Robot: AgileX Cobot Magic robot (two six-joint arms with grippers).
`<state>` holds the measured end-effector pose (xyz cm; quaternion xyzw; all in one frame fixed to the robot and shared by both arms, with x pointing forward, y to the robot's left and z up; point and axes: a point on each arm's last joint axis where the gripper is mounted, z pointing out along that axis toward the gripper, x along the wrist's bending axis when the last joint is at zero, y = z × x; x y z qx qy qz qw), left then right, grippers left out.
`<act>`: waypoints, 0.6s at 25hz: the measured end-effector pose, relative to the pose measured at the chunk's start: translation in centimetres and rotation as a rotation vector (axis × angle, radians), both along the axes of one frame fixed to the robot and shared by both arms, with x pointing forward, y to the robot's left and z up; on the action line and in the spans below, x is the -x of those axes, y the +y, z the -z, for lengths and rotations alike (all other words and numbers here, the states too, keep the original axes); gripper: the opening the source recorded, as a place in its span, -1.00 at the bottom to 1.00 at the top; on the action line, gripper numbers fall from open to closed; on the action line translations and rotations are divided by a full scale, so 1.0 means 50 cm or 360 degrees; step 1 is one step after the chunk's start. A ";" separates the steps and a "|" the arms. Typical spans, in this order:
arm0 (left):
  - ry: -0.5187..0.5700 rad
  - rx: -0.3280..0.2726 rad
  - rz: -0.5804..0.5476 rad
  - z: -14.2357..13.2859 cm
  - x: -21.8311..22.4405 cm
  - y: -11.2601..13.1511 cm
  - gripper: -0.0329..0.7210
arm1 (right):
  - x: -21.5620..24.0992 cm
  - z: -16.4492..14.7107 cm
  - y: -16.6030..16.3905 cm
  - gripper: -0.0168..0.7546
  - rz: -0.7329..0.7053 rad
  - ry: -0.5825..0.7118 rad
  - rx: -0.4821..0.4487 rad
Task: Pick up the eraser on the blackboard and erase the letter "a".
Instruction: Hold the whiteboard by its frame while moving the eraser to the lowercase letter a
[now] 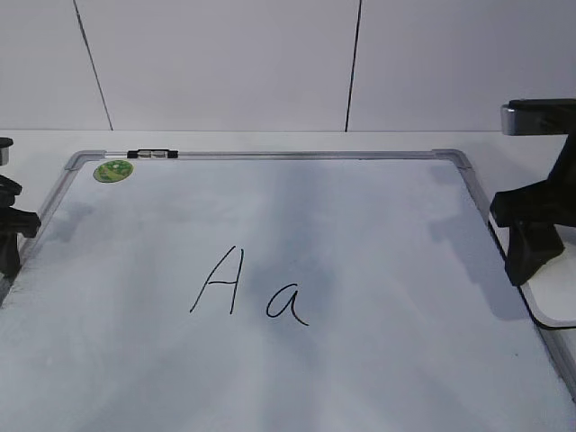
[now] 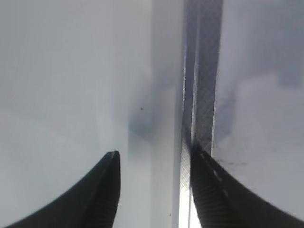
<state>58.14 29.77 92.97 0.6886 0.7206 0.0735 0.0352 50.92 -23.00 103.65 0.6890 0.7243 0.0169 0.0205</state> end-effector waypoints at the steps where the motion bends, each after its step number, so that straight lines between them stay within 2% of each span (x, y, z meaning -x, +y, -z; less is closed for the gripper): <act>1: 0.0000 0.0002 -0.0002 0.000 0.000 0.000 0.05 | 0.000 0.000 0.000 0.47 0.0000 0.0000 0.0000; 9: -0.0003 0.0031 -0.0024 0.000 0.000 -0.003 -0.41 | 0.000 0.000 0.000 0.47 0.0000 0.0000 0.0000; 15: 0.0000 0.0045 -0.0035 0.002 0.000 -0.004 -0.51 | 0.000 0.000 0.000 0.47 -0.0001 0.0001 -0.0003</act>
